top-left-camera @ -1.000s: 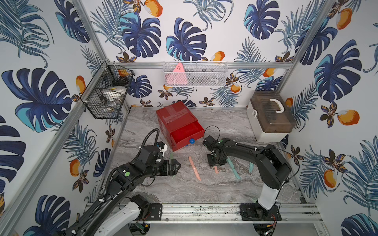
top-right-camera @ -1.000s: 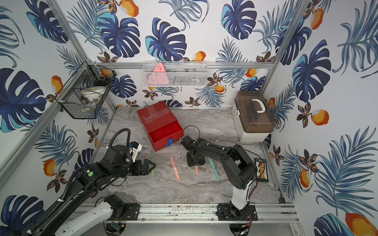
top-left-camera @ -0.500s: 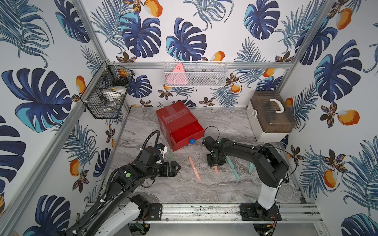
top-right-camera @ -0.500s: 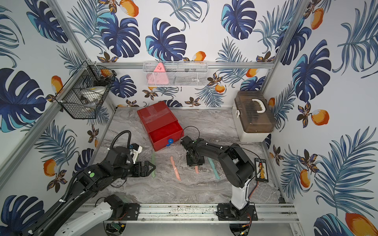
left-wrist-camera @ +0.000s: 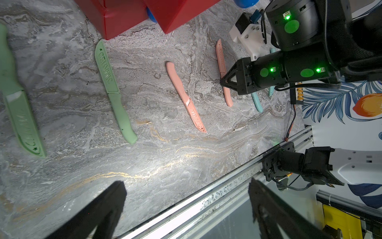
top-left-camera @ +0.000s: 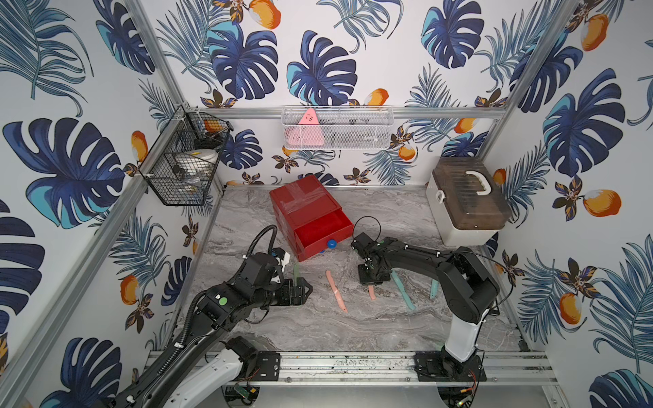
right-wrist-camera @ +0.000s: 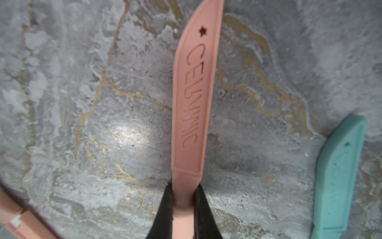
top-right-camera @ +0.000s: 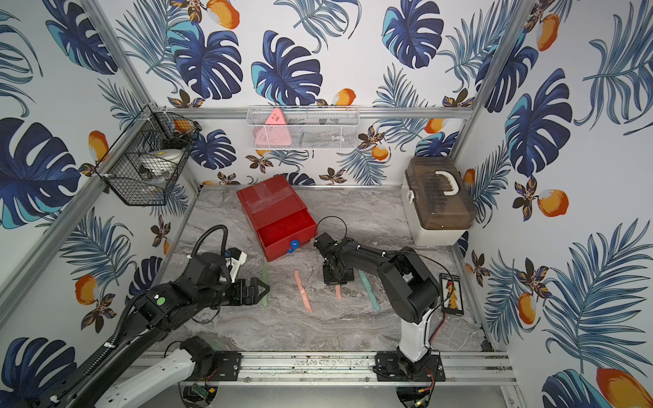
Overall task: Place the fruit knives into the drawer by color
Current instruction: Pick up the fruit knife from the center of the board.
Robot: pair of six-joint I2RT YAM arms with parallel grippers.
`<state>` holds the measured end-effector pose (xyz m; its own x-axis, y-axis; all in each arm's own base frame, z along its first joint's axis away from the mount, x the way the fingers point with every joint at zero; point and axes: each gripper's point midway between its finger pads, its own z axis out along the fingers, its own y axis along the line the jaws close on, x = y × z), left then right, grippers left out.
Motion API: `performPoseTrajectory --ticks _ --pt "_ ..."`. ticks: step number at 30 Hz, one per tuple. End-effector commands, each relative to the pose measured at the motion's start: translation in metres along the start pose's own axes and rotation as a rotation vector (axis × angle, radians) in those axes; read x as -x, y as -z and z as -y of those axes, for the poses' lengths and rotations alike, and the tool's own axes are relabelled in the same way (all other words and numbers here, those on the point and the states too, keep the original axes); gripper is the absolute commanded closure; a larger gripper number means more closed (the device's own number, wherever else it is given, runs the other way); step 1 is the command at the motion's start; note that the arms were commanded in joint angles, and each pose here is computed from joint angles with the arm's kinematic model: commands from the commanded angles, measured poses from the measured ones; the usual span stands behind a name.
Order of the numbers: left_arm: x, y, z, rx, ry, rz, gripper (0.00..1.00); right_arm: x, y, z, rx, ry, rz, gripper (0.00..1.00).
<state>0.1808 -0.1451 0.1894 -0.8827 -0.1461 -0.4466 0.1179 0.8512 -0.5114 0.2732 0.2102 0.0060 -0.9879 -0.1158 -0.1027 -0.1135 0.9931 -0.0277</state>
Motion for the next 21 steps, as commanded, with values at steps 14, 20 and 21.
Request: performPoseTrajectory --ticks 14,20,21 --pt "0.029 0.0 0.02 -0.001 -0.07 0.015 0.01 0.0 0.03 0.019 0.03 -0.026 0.024 0.92" --pt "0.051 0.003 0.034 -0.002 -0.117 0.03 0.01 -0.003 0.059 0.032 0.06 -0.076 0.048 0.98" --pt "0.053 0.003 0.036 -0.002 -0.123 0.03 0.01 -0.004 0.062 0.034 0.065 -0.091 0.044 0.99"
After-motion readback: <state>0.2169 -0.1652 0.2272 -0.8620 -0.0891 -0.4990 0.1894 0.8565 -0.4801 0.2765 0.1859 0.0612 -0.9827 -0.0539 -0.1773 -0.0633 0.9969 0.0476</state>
